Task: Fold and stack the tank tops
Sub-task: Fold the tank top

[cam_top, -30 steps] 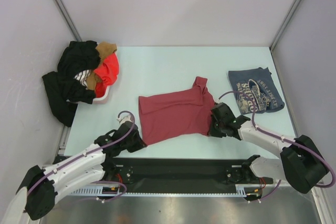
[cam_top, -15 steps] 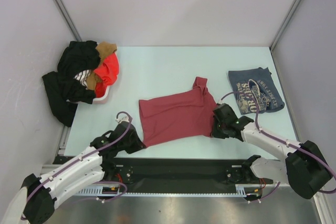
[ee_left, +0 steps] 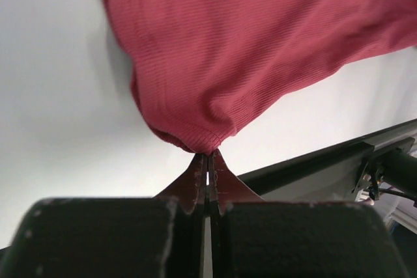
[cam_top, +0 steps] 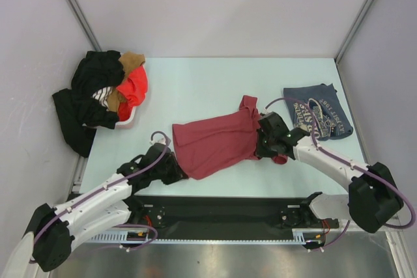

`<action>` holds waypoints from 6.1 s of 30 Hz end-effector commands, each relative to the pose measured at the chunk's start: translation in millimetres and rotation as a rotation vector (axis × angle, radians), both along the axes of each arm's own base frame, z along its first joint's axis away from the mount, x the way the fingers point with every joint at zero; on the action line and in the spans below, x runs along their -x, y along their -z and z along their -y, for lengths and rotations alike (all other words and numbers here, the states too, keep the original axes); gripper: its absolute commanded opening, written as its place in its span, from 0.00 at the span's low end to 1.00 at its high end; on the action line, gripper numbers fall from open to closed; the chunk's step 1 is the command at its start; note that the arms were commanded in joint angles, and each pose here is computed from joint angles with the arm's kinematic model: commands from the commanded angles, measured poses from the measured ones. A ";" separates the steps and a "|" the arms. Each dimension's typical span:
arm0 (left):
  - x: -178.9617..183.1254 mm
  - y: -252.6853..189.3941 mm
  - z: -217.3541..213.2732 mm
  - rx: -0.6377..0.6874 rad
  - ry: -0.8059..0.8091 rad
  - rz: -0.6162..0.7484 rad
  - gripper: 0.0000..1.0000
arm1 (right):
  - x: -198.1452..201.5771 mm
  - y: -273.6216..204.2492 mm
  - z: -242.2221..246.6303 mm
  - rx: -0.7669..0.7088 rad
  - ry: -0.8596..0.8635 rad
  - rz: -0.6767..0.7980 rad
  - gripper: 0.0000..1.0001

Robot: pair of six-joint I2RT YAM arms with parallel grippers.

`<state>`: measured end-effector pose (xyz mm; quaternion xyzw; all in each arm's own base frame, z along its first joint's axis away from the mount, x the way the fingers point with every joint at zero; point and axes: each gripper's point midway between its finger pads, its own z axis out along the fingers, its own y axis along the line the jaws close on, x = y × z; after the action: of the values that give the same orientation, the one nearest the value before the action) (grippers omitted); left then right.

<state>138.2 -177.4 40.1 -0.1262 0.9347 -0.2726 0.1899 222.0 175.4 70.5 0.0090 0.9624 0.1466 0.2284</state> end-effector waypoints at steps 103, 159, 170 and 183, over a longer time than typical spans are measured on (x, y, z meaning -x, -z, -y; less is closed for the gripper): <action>-85.5 0.9 -25.3 -0.069 -0.008 0.135 0.89 | -32.8 6.9 53.0 -0.081 0.296 0.067 0.68; -81.7 22.6 -38.3 -0.103 -0.001 0.108 0.00 | -53.2 -10.6 33.7 -0.357 0.577 -0.013 1.00; -62.2 21.0 -32.4 -0.042 0.004 0.094 0.00 | -104.4 26.5 14.7 -0.371 0.586 -0.003 1.00; -29.0 19.7 -4.6 0.061 0.035 0.064 0.00 | -255.3 37.7 -33.5 -0.294 0.370 0.121 1.00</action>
<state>175.8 -161.1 18.5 -0.0974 0.9277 -0.2824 0.2239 457.6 206.2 48.7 0.2526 0.8796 0.2620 0.3063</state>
